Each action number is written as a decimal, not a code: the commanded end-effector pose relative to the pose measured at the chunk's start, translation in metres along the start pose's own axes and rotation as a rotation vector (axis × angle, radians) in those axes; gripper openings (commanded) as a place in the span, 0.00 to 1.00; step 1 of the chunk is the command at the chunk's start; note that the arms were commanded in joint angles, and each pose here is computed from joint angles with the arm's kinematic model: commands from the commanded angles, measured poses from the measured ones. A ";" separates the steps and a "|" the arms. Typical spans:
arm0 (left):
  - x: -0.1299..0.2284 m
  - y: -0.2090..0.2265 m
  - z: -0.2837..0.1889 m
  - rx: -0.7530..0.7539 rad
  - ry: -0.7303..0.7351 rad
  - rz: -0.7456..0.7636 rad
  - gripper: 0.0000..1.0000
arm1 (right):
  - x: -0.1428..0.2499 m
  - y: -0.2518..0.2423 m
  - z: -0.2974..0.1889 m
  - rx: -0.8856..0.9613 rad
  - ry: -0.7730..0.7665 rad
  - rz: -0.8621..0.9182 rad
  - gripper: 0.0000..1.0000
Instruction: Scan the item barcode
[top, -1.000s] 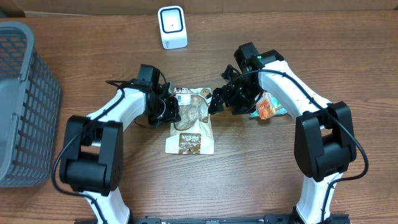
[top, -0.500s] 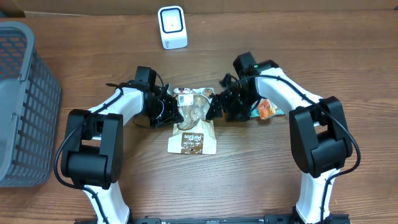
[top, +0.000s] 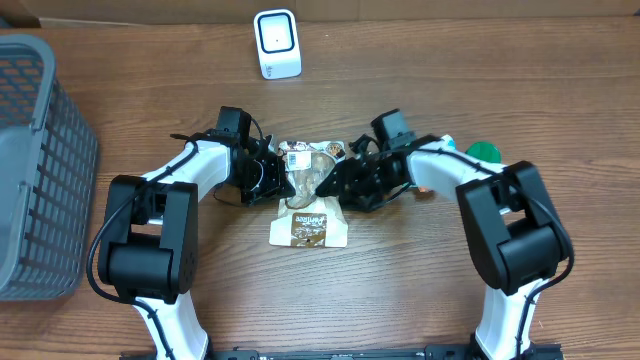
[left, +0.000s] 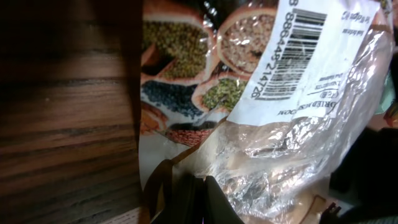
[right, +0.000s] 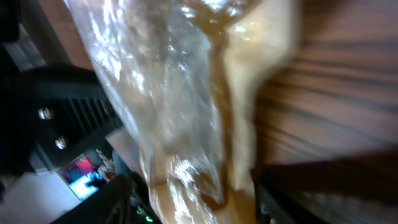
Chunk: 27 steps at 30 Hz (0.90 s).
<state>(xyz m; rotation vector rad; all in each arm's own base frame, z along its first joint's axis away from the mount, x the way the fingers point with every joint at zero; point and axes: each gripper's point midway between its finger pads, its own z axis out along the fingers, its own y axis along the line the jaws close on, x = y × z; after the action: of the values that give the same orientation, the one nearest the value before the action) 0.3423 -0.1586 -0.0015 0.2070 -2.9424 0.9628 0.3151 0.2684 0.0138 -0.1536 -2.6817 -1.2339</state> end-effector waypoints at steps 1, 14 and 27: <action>0.007 0.023 0.013 -0.068 0.033 -0.055 0.04 | 0.016 -0.038 0.031 0.127 0.002 0.189 0.54; 0.008 0.024 0.013 -0.072 0.035 -0.058 0.04 | -0.010 0.003 -0.002 0.040 -0.127 -0.037 0.48; 0.008 0.024 0.013 -0.071 0.035 -0.057 0.04 | -0.017 0.034 -0.007 0.043 -0.225 -0.175 0.47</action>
<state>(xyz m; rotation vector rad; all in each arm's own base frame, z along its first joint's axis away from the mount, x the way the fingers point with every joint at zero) 0.3420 -0.1579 -0.0015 0.2109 -2.9404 0.9619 0.3385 0.2760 0.0318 -0.1082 -2.9267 -1.2592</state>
